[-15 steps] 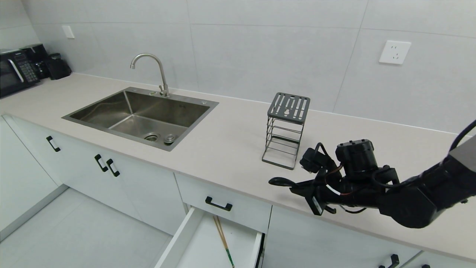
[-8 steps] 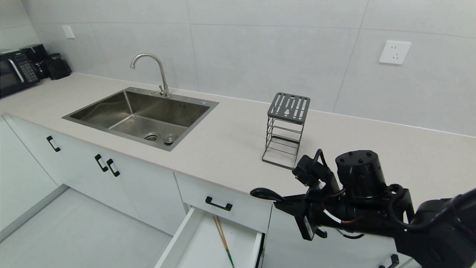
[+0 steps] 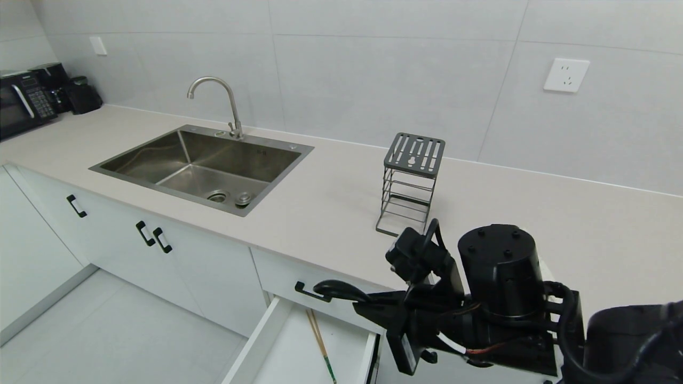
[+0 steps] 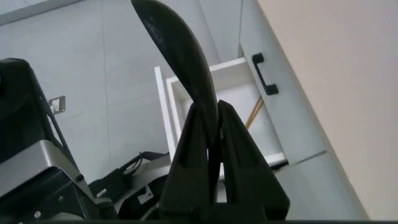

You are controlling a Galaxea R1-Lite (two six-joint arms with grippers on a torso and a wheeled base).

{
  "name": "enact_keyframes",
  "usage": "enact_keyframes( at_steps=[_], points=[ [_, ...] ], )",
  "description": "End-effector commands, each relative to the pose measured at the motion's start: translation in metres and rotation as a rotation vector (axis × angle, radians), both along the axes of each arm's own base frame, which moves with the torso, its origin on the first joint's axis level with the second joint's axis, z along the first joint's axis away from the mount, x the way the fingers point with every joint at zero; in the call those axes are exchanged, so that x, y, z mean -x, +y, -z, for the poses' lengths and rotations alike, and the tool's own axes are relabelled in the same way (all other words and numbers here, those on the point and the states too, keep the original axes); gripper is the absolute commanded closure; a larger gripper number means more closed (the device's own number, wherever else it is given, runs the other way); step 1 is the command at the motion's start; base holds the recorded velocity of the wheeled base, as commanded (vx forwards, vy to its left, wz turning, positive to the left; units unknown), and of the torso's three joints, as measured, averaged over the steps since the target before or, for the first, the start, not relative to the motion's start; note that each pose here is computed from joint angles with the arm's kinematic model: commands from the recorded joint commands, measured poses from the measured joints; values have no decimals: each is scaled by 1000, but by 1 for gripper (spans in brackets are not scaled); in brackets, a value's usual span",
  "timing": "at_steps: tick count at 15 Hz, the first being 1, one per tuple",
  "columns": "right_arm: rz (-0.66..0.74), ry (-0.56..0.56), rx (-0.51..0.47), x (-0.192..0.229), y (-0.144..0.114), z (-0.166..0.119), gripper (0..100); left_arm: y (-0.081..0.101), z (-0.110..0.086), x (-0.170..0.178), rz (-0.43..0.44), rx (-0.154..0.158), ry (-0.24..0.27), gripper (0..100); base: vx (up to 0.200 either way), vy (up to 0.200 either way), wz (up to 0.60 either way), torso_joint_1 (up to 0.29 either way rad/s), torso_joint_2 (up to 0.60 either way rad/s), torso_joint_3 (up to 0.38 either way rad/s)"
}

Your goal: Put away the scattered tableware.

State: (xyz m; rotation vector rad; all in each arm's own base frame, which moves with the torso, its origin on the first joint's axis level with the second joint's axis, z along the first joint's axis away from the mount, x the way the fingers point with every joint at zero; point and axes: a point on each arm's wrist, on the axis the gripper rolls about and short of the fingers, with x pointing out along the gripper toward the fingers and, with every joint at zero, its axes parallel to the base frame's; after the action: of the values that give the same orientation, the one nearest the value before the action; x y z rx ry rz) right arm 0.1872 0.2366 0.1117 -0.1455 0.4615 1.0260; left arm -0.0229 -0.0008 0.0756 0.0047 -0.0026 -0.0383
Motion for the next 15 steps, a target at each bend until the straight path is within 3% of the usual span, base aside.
enact_keyframes(
  at_steps=[1, 4, 11, 15],
  points=[
    [-68, -21, -9, 14, 19, -5, 100, 0, 0, 0, 0, 0, 1, 0, 0, 0, 0, 0, 0, 0],
    [-120, -108, 37, 23, 35, -1, 100, 0, 0, 0, 0, 0, 1, 0, 0, 0, 0, 0, 0, 0],
    [-135, -133, 15, 13, 68, -1, 100, 0, 0, 0, 0, 0, 1, 0, 0, 0, 0, 0, 0, 0],
    [-167, -177, 91, 16, 71, 4, 100, 0, 0, 0, 0, 0, 1, 0, 0, 0, 0, 0, 0, 0]
  ],
)
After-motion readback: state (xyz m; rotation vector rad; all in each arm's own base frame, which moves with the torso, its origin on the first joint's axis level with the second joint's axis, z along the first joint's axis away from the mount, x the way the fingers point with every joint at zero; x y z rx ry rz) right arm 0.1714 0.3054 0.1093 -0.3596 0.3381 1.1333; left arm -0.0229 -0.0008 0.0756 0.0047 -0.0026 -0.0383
